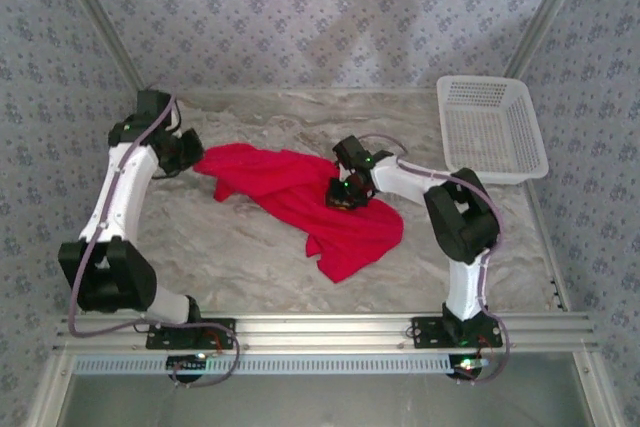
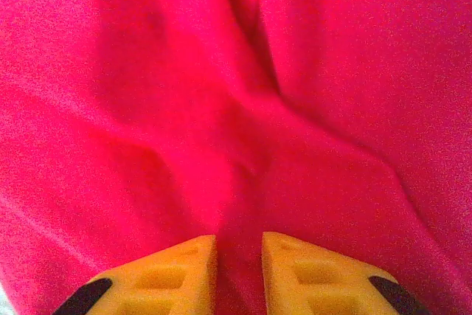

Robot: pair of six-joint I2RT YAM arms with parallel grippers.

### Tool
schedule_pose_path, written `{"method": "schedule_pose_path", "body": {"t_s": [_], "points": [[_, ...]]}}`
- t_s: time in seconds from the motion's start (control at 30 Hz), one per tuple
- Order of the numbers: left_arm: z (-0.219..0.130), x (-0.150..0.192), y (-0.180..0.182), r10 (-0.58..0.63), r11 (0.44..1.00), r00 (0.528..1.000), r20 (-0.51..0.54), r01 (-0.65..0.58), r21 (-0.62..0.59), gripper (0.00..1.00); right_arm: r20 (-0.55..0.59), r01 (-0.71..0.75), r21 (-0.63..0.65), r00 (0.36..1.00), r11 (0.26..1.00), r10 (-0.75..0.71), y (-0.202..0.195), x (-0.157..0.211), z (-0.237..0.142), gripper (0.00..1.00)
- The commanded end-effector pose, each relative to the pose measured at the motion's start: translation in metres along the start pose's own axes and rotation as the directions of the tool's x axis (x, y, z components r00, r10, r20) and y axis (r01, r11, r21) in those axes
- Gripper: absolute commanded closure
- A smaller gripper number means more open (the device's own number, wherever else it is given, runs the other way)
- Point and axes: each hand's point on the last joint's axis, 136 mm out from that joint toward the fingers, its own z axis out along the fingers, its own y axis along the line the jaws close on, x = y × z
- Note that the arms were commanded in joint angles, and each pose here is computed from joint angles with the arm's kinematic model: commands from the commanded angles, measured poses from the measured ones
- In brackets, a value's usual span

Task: Fold the inside-out t-shirt

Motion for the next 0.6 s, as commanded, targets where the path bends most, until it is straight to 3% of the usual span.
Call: {"method": "schedule_pose_path", "body": {"t_s": [0.0,0.17,0.4,0.57], "points": [[0.002,0.005,-0.001,-0.042,0.998,0.998,0.037,0.040,0.054,1.00,-0.019,-0.030,0.066,0.999,0.997,0.032,-0.014,0.016,-0.007,0.72],[0.027,0.026,0.010,-0.053,0.998,0.998,-0.032,0.054,0.037,1.00,0.102,0.092,0.098,0.990,0.991,-0.102,0.006,-0.034,-0.048,0.45],[0.036,0.032,0.015,-0.048,0.999,0.998,-0.047,0.049,0.023,1.00,0.139,0.158,0.221,0.972,0.962,-0.192,0.014,-0.112,-0.025,0.43],[0.041,0.033,0.013,-0.045,0.998,0.997,-0.058,0.047,0.030,1.00,0.104,0.205,0.266,0.965,0.942,-0.239,0.013,-0.129,0.000,0.42]]}}
